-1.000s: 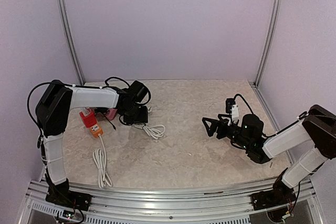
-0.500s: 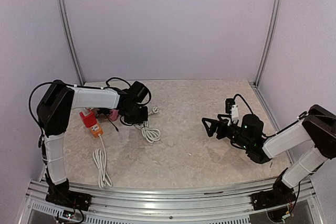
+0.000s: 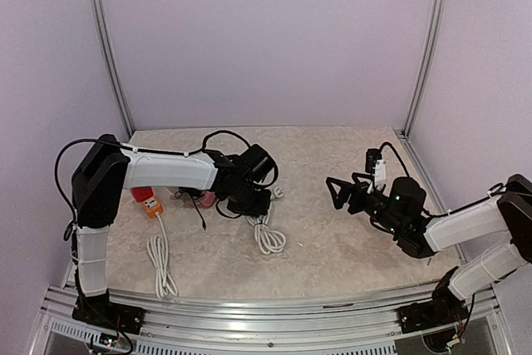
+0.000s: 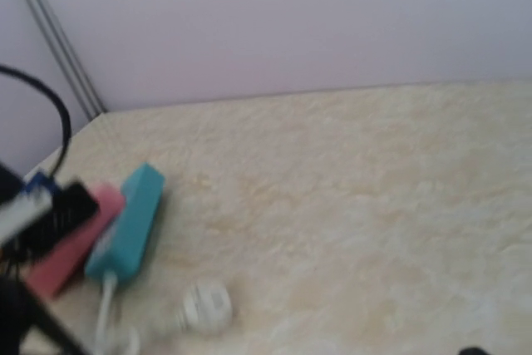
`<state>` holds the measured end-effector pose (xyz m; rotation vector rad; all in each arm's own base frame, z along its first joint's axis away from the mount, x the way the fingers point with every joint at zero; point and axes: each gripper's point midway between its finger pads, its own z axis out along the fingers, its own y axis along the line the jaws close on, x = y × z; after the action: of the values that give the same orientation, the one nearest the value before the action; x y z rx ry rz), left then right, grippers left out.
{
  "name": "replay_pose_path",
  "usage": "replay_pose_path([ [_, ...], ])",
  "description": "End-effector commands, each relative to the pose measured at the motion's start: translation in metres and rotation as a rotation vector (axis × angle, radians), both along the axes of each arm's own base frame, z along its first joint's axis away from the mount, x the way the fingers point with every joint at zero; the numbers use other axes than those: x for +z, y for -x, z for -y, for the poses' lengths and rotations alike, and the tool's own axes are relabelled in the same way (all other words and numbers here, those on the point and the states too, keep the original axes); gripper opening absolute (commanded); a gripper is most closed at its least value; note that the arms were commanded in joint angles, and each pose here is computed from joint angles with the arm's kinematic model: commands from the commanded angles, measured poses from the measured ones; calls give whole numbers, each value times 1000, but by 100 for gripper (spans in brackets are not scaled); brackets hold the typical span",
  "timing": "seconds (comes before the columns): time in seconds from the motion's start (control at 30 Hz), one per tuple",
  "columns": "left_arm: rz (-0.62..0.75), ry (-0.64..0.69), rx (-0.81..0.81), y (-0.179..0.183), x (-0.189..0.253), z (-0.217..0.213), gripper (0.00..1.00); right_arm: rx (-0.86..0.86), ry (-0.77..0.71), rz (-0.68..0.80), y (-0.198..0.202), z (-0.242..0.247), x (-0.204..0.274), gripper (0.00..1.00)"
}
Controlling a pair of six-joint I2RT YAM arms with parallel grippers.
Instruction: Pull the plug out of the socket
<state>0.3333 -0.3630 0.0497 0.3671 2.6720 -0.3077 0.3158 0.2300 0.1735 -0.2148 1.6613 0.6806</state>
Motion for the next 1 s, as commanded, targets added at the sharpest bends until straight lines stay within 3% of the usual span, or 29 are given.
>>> replay_pose_path([
  [0.0,-51,61,-159,32,-2,57,0,-91,61,3,3,21,2,100],
  [0.4,-67,148,-399,94,2,147,0,-258,60,36,4,77,27,100],
  [0.7,-41,236,-435,87,19,183,6,-232,61,24,1,74,28,100],
  [0.77,-37,249,-439,82,19,188,11,-225,68,20,0,73,28,100],
  [0.87,-15,276,-438,73,29,190,28,-217,76,22,0,71,30,100],
  [0.97,14,297,-428,63,43,185,55,-218,84,27,0,72,34,100],
])
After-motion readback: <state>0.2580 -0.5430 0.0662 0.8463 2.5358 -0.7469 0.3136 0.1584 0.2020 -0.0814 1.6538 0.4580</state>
